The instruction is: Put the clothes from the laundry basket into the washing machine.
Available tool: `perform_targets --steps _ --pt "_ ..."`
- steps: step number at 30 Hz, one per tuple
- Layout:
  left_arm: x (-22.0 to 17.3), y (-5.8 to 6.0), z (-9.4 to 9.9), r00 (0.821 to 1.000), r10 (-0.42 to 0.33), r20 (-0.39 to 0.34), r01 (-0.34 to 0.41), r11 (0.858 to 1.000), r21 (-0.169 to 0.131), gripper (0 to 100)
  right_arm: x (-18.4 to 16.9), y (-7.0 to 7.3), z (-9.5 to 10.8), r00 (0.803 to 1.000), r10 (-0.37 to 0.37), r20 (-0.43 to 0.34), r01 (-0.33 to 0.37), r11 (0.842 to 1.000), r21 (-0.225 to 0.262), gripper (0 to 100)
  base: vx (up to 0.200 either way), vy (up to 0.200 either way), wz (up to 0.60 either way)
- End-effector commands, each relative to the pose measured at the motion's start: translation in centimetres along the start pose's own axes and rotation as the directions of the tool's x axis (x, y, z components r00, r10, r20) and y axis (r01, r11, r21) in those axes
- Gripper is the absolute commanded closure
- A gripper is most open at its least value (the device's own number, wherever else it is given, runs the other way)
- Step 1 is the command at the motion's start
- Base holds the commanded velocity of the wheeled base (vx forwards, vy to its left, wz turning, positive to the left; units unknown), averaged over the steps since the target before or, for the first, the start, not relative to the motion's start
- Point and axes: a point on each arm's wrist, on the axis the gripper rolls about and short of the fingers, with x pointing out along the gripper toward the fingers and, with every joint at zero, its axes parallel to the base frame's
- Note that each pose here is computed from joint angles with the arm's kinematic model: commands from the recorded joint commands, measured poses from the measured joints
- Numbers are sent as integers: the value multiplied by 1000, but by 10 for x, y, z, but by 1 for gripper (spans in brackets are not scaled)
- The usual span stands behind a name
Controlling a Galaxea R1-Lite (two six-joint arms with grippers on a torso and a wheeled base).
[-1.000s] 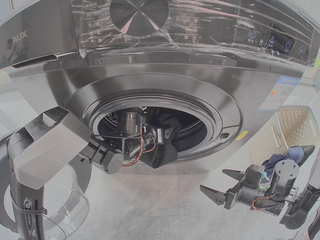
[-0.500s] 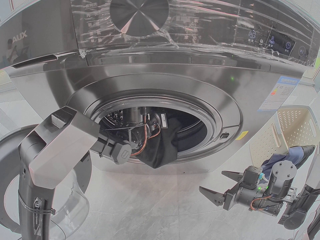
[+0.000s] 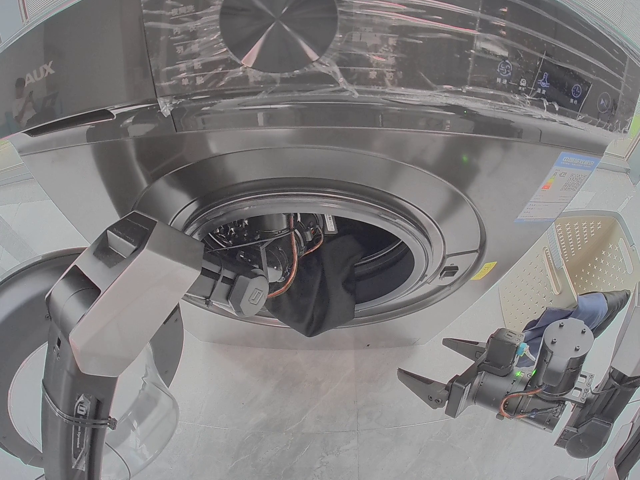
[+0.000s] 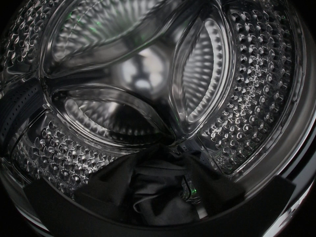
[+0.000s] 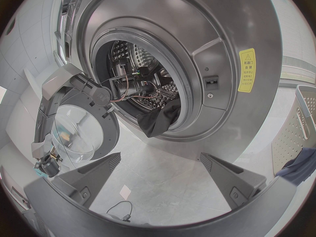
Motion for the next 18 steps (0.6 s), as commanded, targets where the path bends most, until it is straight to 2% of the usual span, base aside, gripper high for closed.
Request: perform_targets --steps 1,2,3,4,6,7,10,12,15,18 --pt "-25 -8 20 999 -9 -51 9 1000 2 0 0 0 1 1000 2 5 -2 1000 0 0 0 0 0" --pt "-29 -8 20 997 -9 -72 9 1000 5 0 0 0 1 1000 2 5 -2 1000 0 0 0 0 0" --pt "-38 -8 17 990 -5 -140 7 1000 14 0 0 0 1 1000 2 3 -2 1000 0 0 0 0 0" --pt "-45 -9 15 984 -4 -177 7 1000 18 0 0 0 0 1000 1 2 -1 1000 0 0 0 0 0" --pt "-53 -11 11 975 -6 -223 11 1000 24 0 0 0 -1 1000 0 -3 0 1000 -1 0 0 0 0" --pt "-63 -12 5 963 -20 -270 28 999 27 0 -1 0 -1 1000 0 -4 0 1000 -1 0 0 0 0" --pt "-75 -14 -8 940 -32 -339 45 998 33 0 -1 0 -1 1000 -1 -4 1 1000 0 0 0 0 0" --pt "-78 -13 -16 931 -28 -365 45 998 36 0 -1 0 0 1000 -1 -2 1 1000 0 0 0 0 0" --pt "-76 -12 -21 929 -29 -369 45 998 36 0 -1 0 0 1000 -1 -2 1 1000 0 0 0 0 0" --pt "-74 -10 -32 920 -28 -391 45 998 33 0 -1 -1 0 1000 -4 0 4 1000 3 0 0 0 0"
